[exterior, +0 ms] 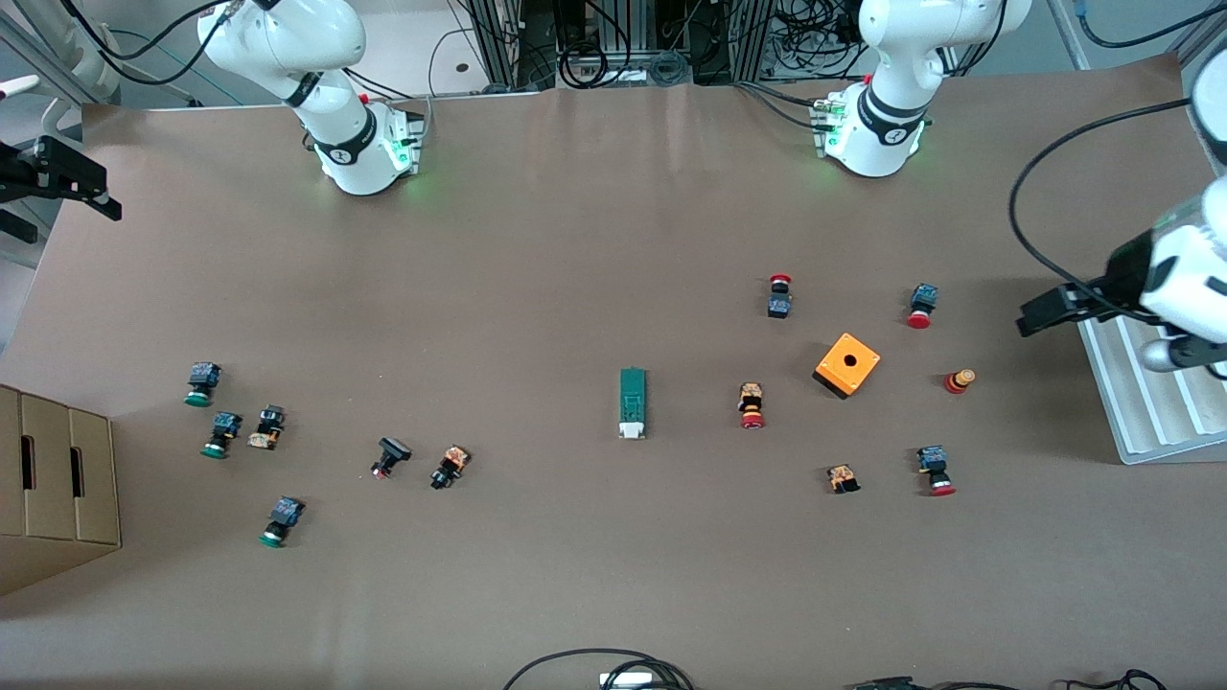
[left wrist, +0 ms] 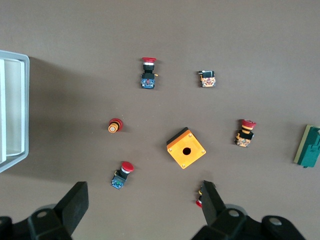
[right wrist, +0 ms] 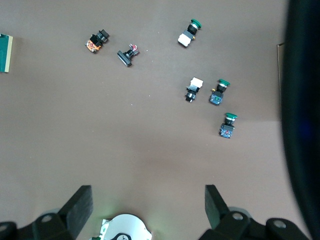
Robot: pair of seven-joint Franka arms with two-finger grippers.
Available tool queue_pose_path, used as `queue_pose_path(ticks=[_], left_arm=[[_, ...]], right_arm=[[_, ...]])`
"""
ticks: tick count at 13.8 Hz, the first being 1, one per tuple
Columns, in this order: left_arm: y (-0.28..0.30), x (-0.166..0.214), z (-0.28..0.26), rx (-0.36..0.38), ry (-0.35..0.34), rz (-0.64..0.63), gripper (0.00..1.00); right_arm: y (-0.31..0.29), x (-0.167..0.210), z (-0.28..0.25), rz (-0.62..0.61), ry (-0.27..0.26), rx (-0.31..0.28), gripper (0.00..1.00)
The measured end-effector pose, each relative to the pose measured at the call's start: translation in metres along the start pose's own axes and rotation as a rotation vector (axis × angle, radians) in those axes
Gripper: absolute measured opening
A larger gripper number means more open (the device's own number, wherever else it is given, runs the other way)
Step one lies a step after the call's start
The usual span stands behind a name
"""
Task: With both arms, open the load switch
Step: 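Swing the left gripper in toward the teal load switch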
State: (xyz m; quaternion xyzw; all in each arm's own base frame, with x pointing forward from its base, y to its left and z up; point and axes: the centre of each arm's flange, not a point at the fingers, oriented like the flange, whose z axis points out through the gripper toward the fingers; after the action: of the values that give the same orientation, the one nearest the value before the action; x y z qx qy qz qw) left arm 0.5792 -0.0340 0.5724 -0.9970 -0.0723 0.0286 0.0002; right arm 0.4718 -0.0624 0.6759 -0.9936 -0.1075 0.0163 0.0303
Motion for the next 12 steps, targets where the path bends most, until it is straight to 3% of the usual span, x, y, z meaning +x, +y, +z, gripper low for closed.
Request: queue_pose_path(ticks=[3,8,12], left_arm=[[0.050,-0.013,-0.001,0.084,0.027,0.047,1.00],[0.121,-0.049,-0.018,0.090,0.077,0.050,1.00],[0.203,-0.103,-0.018,0.116,0.166,0.080,1.00]], right_arm=[[0.000,0.000,0.000,0.000,-0.001,0.000,1.00],[0.000,0.000,0.000,0.000,-0.001,0.000,1.00],[0.001,0.000,0.001,0.001,-0.001,0.000,1.00]])
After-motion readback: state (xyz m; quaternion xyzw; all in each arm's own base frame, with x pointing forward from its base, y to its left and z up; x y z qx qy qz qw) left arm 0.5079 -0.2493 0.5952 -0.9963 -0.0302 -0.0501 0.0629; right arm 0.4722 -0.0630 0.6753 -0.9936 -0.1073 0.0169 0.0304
